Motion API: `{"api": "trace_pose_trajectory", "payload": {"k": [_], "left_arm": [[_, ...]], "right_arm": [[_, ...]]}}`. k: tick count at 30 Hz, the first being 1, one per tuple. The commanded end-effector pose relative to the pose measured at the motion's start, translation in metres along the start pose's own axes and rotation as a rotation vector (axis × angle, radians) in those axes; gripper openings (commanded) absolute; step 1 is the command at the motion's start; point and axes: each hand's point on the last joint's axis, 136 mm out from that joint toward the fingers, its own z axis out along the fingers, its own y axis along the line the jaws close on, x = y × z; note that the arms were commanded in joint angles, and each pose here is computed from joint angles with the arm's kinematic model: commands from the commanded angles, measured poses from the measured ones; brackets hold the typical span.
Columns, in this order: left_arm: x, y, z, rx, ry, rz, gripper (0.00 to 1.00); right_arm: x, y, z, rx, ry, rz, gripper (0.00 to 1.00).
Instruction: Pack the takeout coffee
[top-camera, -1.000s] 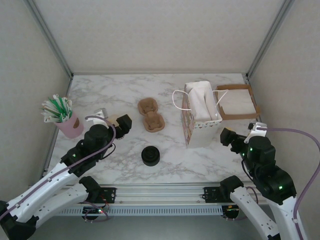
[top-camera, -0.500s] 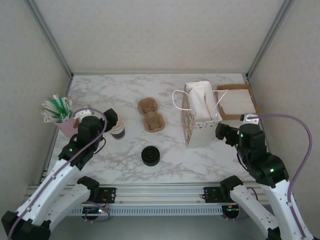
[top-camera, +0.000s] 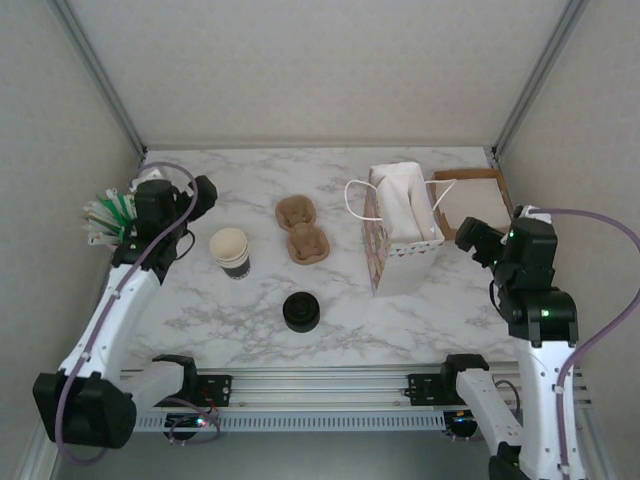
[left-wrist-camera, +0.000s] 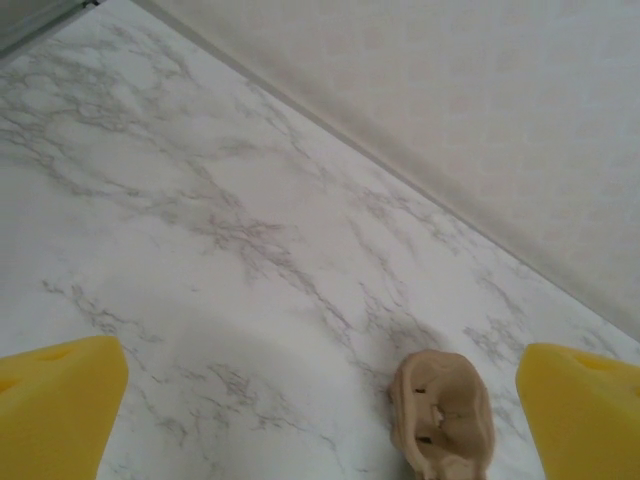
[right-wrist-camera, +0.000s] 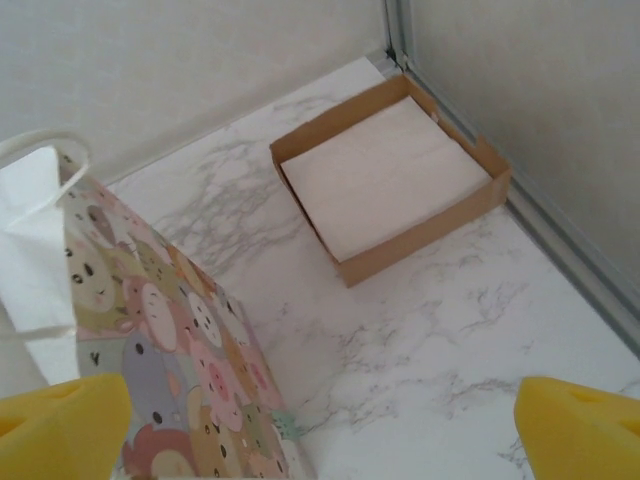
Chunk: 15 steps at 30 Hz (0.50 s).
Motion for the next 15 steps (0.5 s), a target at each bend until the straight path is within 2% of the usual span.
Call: {"api": "trace_pose_trajectory", "payload": {"k": [1, 6, 15], "left_arm": [[-0.021, -0.007, 0.010, 0.020, -0.033, 0.047, 1.00], [-0.012, 0.003, 0.041, -0.025, 0.023, 0.075, 1.00], [0.017, 0.059, 0.075, -0.175, 0.076, 0.092, 1.00]], "right_arm": [[-0.007, 0.010, 0.005, -0.089, 0.011, 0.065, 0.99], [0.001, -0.006, 0.029, -0.082, 0.044, 0.171, 0.99], [0.023, -0.035, 0.070, -0.032, 0.079, 0.268, 0.99]]}}
